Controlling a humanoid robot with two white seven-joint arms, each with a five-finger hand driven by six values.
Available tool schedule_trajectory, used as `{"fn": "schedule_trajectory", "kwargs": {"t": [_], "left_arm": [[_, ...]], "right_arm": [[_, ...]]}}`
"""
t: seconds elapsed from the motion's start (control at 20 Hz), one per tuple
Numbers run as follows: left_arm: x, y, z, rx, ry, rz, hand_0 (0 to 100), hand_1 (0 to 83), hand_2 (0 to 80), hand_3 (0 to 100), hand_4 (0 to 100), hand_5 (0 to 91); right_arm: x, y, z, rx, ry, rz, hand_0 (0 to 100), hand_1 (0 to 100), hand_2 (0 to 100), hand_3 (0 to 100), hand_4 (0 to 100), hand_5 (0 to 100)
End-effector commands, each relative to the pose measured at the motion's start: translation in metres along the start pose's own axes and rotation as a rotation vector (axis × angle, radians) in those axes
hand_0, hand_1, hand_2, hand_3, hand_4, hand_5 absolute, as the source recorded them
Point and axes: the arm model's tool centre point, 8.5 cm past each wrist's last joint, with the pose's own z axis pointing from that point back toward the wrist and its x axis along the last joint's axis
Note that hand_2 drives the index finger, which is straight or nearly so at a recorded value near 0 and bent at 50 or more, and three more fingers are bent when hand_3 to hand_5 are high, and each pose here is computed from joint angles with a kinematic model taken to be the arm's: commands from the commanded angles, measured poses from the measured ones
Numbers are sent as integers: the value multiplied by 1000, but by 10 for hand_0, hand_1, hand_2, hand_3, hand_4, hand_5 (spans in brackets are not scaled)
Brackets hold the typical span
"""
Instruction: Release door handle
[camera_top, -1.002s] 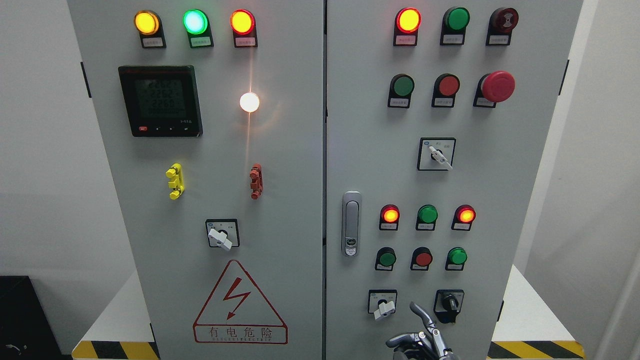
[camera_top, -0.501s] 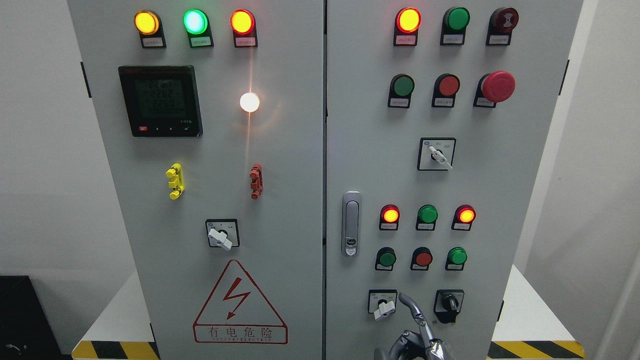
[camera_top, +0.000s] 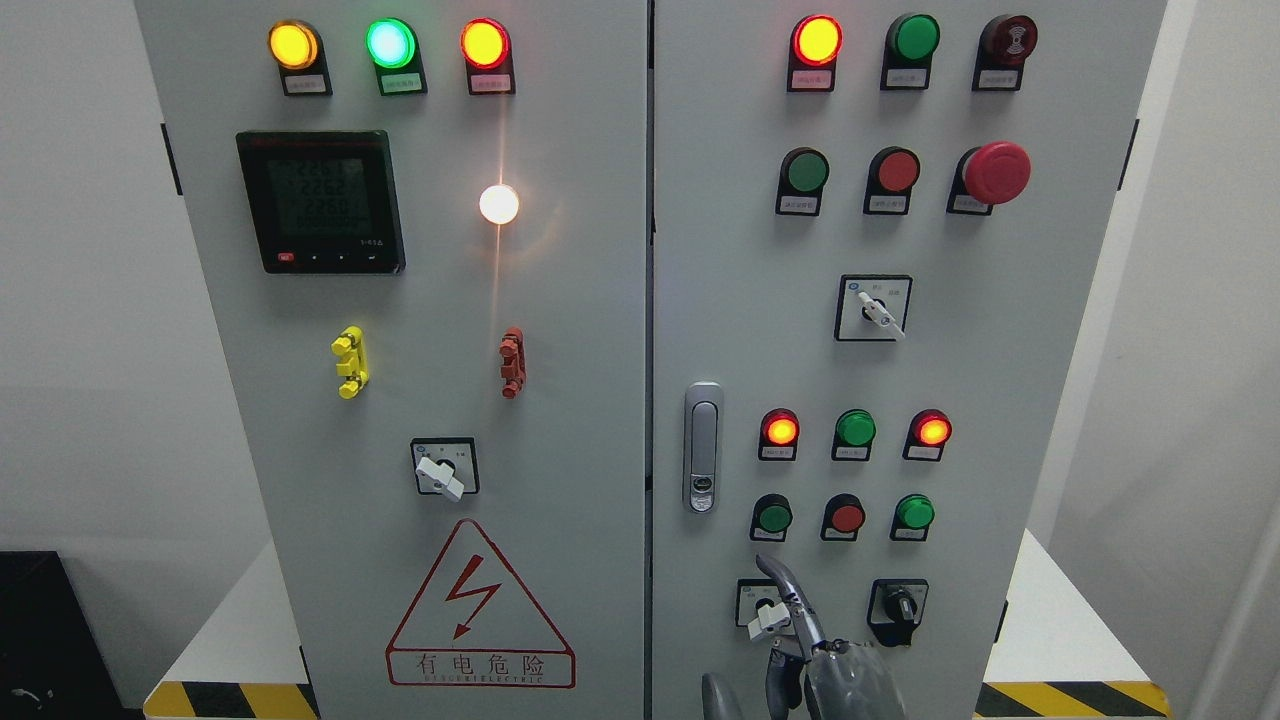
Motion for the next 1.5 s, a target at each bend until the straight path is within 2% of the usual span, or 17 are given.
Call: {"fn": "schedule_trajectory", "kwargs": {"t": [0.0,0.35,0.75,1.1,1.45], "left_arm": [[-11,0,1,0,17,2,120,556,0,0,0,0],[-11,0,1,0,17,0,120,556,0,0,0,0],[-11,0,1,0,17,2,120,556,0,0,0,0],[-11,0,1,0,17,0,120,556,0,0,0,0],[-11,0,1,0,17,2,120,556,0,0,0,0]], "right_arm": [[0,23,-11,41,-34,221,400,238,97,1000,1000,1000],[-6,23,-27,1,27,362,380,232,101,1000,1000,1000],[4,35,-33,8,15,431,362,214,79,1000,1000,1000],[3,34,-52,-13,-5,553,350,209,90,1000,1000,1000],[2,31,-67,-29,5,577,336,206,97,1000,1000,1000]]}}
